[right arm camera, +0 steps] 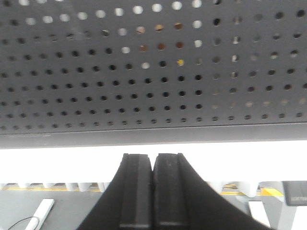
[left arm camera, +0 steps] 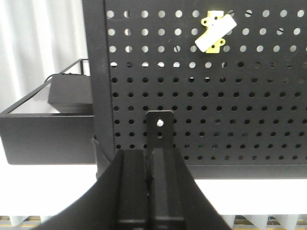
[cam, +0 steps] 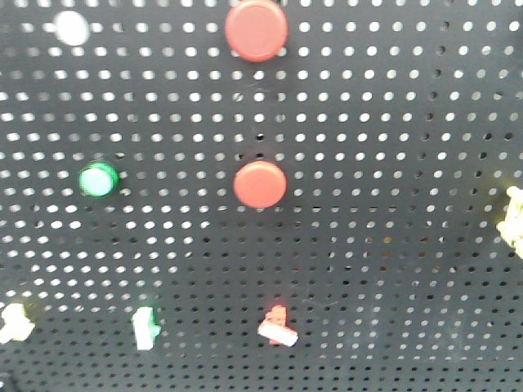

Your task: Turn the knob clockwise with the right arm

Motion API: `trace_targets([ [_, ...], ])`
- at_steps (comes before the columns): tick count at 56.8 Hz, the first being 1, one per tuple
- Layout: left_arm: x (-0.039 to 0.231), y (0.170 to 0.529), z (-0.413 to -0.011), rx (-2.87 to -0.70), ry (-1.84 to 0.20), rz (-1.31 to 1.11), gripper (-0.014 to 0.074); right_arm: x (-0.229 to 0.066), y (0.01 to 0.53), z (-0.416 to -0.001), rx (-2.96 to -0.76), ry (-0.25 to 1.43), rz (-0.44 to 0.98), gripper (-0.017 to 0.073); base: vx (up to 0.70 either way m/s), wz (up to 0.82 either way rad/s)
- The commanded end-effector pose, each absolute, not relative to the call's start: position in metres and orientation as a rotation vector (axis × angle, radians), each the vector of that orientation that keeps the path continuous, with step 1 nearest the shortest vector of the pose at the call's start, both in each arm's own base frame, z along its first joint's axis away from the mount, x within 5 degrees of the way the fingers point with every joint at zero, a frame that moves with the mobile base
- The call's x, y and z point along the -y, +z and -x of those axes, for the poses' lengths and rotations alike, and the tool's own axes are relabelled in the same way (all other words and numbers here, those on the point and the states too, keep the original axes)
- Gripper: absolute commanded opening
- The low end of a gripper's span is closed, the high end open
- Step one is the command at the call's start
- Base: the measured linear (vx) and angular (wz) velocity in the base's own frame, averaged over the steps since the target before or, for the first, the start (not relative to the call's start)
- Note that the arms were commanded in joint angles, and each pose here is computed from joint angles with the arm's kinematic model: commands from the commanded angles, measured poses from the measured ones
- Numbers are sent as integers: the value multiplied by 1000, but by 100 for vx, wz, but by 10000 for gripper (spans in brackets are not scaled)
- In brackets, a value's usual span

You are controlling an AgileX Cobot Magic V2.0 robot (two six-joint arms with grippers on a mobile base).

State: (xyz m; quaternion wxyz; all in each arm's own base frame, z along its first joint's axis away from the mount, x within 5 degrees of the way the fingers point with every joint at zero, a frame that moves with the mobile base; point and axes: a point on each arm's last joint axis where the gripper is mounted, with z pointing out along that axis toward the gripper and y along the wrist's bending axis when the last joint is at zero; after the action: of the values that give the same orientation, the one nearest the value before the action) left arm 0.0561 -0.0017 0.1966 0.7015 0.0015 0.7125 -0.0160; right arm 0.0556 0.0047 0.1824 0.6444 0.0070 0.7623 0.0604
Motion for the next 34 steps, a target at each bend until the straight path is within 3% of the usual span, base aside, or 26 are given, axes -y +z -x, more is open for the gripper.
trace_targets([
  [1, 1, 201, -56, -1502, -43, 4, -6, -4, 189, -56, -1644, 127, -10, -8, -2, 4],
  [34, 1, 201, -56, -1502, -43, 4, -6, -4, 189, -56, -1644, 127, -10, -8, 0, -6],
])
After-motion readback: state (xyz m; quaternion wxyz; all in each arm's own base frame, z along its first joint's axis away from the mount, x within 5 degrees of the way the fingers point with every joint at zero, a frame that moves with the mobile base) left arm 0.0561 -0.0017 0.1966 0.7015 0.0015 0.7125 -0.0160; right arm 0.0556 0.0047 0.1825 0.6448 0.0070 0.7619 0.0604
